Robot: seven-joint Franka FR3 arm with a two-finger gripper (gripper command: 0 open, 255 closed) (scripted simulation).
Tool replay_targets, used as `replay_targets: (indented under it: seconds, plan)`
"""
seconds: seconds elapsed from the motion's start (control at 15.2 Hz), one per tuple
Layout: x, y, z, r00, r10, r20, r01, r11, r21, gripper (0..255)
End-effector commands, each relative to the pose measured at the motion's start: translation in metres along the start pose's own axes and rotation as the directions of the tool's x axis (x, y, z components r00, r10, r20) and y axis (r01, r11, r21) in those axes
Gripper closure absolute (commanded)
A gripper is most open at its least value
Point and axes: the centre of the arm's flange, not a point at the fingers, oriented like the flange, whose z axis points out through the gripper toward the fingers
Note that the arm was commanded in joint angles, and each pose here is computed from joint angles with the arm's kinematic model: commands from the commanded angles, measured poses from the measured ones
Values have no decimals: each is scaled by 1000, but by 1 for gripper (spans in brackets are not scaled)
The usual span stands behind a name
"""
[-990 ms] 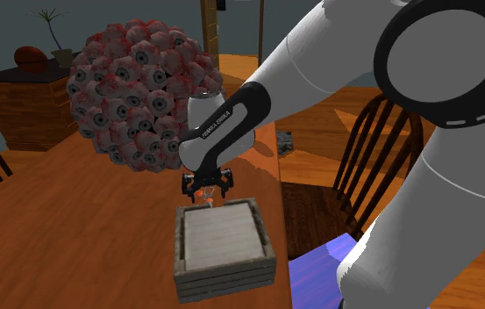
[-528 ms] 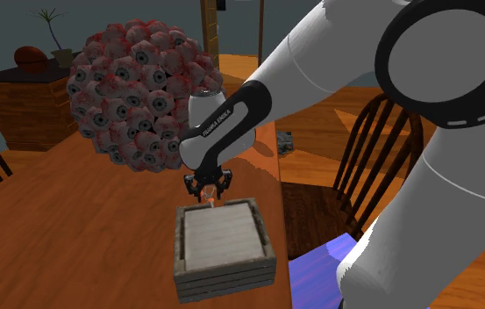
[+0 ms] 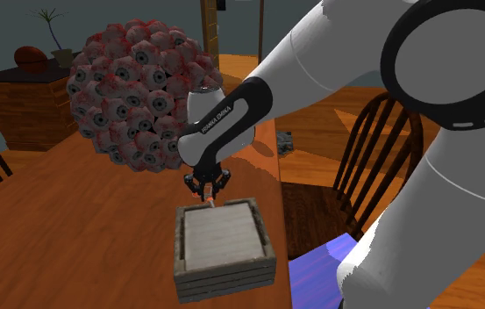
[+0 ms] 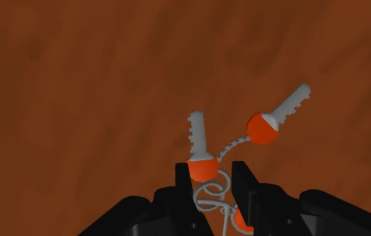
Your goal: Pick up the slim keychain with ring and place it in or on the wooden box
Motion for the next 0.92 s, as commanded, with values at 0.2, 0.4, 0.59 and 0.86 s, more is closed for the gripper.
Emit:
replay_targets:
  seconds: [0.2, 0.4, 0.59, 0.86]
  plan:
    - [1, -1, -25, 1000, -2, 2, 2, 1000, 0, 255]
    - [2, -2, -41, 1000, -2, 2, 2, 1000, 0, 255]
    - [3, -3, -56, 1000, -2, 2, 2, 1000, 0, 255]
    - [5, -4, -77, 1000, -2, 2, 2, 1000, 0, 255]
